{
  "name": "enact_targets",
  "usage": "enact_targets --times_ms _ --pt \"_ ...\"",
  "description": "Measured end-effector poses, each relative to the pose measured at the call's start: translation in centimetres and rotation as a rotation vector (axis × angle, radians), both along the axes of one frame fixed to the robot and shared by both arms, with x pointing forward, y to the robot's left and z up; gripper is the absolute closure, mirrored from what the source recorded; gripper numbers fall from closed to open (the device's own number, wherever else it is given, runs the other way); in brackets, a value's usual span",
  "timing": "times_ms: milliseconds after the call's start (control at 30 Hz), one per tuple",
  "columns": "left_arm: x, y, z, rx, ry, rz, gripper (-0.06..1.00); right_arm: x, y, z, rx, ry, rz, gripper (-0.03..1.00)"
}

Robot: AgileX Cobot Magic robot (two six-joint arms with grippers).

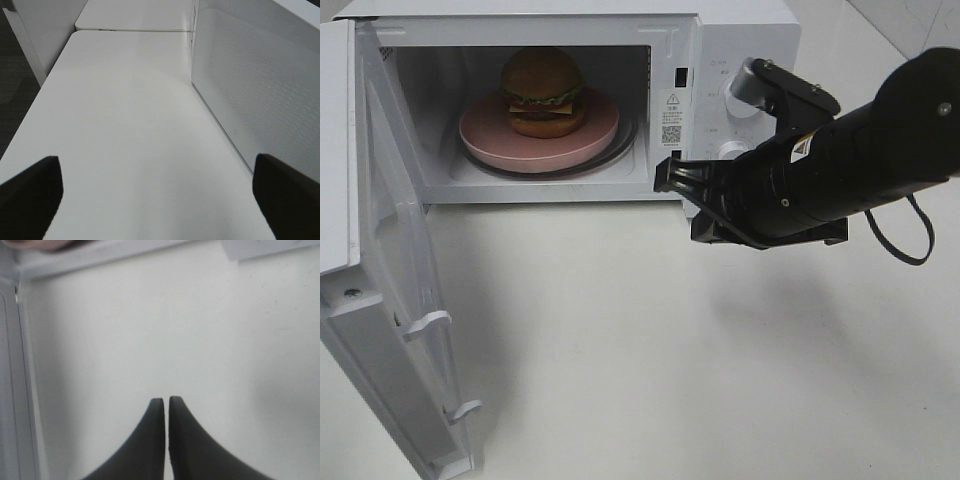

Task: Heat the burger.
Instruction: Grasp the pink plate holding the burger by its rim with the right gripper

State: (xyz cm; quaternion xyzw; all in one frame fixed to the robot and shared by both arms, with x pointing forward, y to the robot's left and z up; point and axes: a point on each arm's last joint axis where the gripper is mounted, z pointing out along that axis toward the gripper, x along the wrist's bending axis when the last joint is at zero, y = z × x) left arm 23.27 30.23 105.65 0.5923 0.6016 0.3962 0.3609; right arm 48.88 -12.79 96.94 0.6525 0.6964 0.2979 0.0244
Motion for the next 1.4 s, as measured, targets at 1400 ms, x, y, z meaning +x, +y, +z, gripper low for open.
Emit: enact_targets --times_ms 1400 --pt "0.0 0.0 0.0 0.0 0.0 0.0 -0.03 1.7 1.5 4.5 -0.941 -0.598 1.401 0.78"
